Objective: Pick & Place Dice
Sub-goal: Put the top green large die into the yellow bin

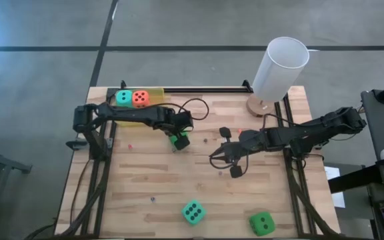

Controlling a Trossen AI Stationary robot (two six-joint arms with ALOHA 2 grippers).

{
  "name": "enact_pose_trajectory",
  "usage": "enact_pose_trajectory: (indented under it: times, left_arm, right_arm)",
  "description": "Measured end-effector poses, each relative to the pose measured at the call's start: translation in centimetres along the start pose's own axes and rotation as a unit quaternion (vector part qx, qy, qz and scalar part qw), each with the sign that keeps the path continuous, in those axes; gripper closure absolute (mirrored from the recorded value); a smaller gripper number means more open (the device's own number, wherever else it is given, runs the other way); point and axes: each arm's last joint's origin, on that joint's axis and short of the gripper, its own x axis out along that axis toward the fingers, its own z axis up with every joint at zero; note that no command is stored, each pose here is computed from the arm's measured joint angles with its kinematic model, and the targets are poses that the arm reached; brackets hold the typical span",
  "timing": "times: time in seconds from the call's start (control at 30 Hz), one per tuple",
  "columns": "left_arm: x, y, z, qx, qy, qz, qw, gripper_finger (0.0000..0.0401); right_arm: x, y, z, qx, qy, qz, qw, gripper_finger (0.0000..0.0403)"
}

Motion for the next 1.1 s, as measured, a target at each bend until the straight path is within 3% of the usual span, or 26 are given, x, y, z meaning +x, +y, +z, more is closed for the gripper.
enact_pose_trajectory:
  times: [1.1]
  left_arm:
    - [-0.01, 0.28, 0.08, -0.007, 0.000, 0.002, 1.000, 0.0020]
  right_arm:
    - [0.01, 0.00, 0.00, -0.001, 0.000, 0.000, 1.000, 0.0374]
